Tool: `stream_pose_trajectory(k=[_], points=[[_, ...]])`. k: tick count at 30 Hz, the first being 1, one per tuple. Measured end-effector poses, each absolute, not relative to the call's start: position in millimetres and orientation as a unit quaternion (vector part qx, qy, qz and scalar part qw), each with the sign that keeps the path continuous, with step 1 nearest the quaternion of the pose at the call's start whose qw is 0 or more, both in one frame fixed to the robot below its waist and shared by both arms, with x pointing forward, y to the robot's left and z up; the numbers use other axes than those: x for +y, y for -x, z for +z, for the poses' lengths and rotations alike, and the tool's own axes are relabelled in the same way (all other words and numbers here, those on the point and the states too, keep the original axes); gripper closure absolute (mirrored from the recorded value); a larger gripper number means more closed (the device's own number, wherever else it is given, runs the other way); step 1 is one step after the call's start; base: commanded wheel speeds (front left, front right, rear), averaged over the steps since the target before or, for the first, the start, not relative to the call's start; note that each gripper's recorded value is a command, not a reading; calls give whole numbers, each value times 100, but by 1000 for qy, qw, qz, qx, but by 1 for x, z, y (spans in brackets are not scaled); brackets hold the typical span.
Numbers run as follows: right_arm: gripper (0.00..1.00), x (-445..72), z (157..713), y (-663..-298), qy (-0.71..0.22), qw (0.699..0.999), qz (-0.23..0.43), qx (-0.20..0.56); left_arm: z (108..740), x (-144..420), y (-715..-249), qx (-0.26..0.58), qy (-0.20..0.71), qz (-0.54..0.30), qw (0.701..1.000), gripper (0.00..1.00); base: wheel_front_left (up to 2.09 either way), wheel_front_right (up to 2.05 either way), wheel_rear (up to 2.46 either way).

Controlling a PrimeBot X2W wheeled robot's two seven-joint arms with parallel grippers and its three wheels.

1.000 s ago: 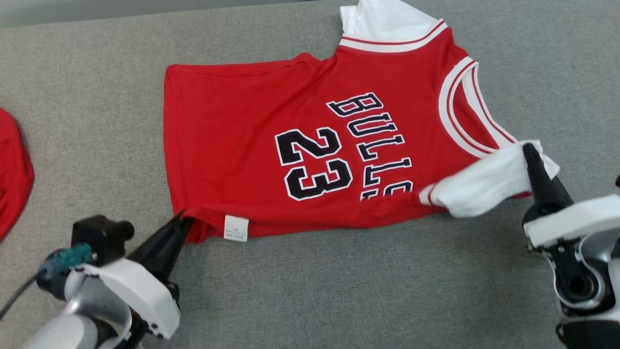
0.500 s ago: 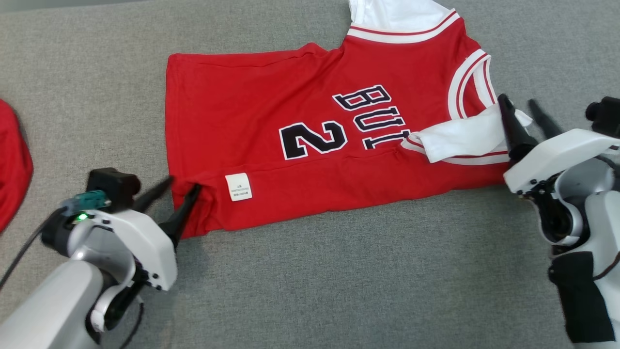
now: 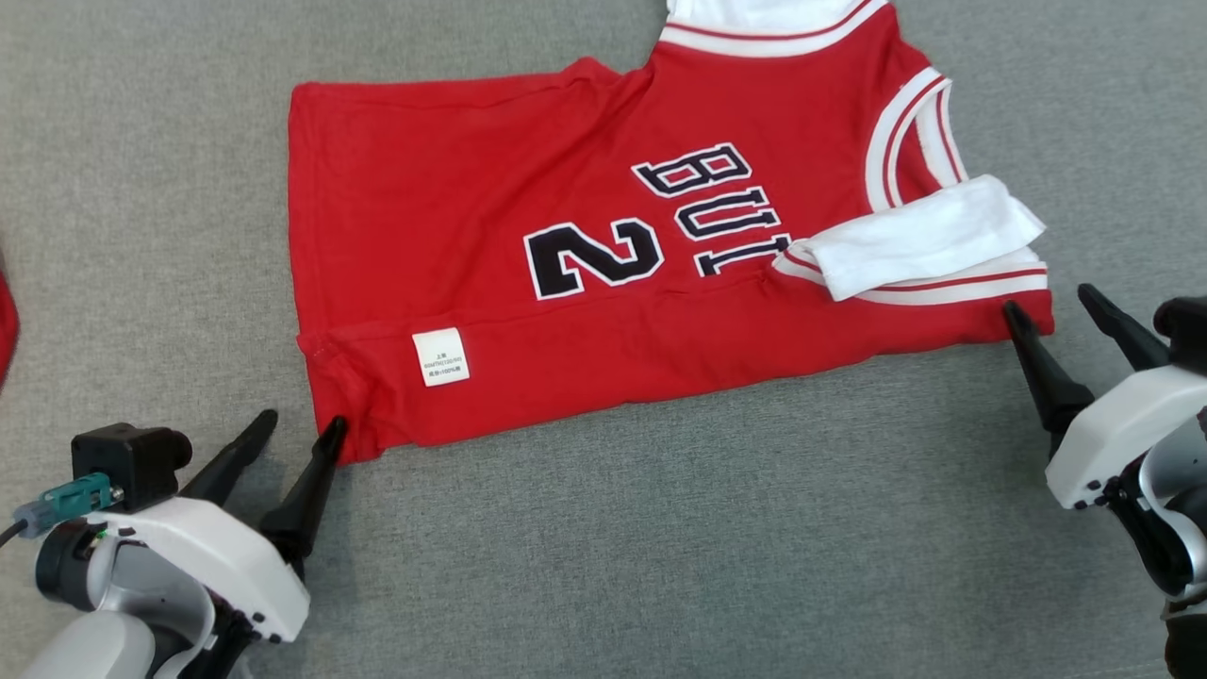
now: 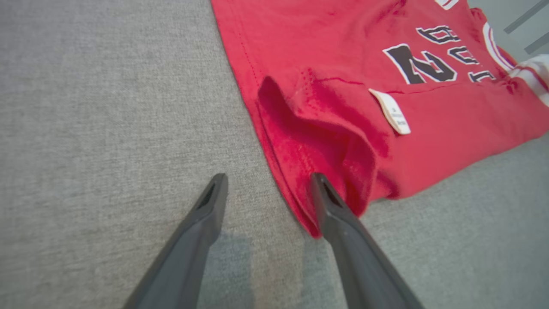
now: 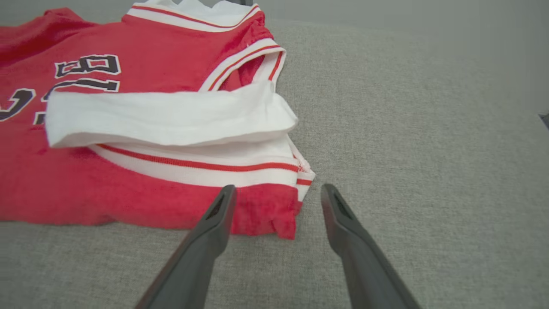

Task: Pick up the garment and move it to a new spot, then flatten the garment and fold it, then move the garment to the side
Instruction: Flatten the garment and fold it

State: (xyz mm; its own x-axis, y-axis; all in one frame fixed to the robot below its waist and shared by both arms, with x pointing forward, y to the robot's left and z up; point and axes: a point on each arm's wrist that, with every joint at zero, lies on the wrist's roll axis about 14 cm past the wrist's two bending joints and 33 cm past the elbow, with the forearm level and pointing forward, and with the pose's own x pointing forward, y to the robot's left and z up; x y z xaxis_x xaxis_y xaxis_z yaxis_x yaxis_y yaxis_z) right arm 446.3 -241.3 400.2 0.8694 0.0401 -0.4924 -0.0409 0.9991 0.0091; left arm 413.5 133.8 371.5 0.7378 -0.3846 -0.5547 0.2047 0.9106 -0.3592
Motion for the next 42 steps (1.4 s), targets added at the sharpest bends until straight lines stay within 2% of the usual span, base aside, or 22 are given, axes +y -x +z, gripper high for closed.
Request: stream_pose_trajectory(k=[8, 9, 10, 11, 12, 14, 15, 16, 19, 21, 22, 24, 26, 37, 38, 39, 40, 41, 42], points=[[0, -232, 365, -451, 13, 945, 28, 325, 360, 123, -415, 345, 154, -174, 909, 0, 0, 0, 0], [0, -228, 362, -452, 8, 943, 32, 332, 359, 119, -415, 347, 158, -178, 907, 13, 0, 0, 0], [0, -225, 360, -452, 5, 941, 36, 337, 359, 118, -415, 349, 162, -180, 905, 64, 0, 0, 0], [0, -222, 358, -452, -2, 939, 40, 341, 358, 117, -415, 349, 163, -184, 904, 86, 0, 0, 0], [0, -219, 358, -452, -10, 939, 42, 342, 358, 117, -415, 350, 162, -184, 904, 100, 0, 0, 0], [0, -219, 358, -451, -14, 938, 42, 344, 359, 117, -415, 349, 166, -183, 904, 100, 0, 0, 0], [0, -221, 359, -451, -14, 938, 41, 344, 361, 116, -415, 347, 173, -182, 904, 86, 0, 0, 0], [0, -222, 360, -450, -15, 938, 39, 343, 362, 115, -414, 346, 179, -181, 903, 60, 0, 0, 0], [0, -226, 364, -449, -13, 939, 36, 341, 366, 117, -408, 349, 177, -187, 901, 70, 0, 0, 0], [0, -228, 364, -447, -14, 939, 35, 343, 368, 120, -407, 349, 173, -188, 902, 87, 0, 0, 0], [0, -228, 365, -447, -16, 939, 34, 342, 369, 122, -407, 349, 174, -186, 902, 91, 0, 0, 0], [0, -229, 365, -446, -17, 939, 33, 342, 373, 123, -409, 346, 172, -188, 903, 87, 0, 0, 0], [0, -229, 366, -445, -18, 939, 33, 343, 377, 121, -409, 342, 176, -192, 903, 100, 0, 0, 0], [0, -226, 360, -445, -23, 937, 35, 348, 374, 111, -404, 357, 194, -206, 890, 100, 0, 0, 0], [8, -225, 359, -445, -23, 936, 38, 349, 373, 109, -402, 360, 194, -209, 888, 100, 0, 0, 0], [55, -224, 359, -446, -23, 936, 39, 350, 372, 107, -402, 362, 195, -211, 887, 100, 0, 0, 0], [95, -222, 359, -446, -24, 936, 41, 350, 372, 105, -403, 362, 197, -216, 885, 100, 0, 0, 0], [100, -221, 359, -447, -28, 936, 42, 349, 372, 103, -403, 363, 198, -220, 884, 100, 0, 0, 0], [100, -220, 359, -448, -31, 936, 44, 349, 372, 102, -404, 362, 199, -223, 883, 100, 0, 0, 0]])
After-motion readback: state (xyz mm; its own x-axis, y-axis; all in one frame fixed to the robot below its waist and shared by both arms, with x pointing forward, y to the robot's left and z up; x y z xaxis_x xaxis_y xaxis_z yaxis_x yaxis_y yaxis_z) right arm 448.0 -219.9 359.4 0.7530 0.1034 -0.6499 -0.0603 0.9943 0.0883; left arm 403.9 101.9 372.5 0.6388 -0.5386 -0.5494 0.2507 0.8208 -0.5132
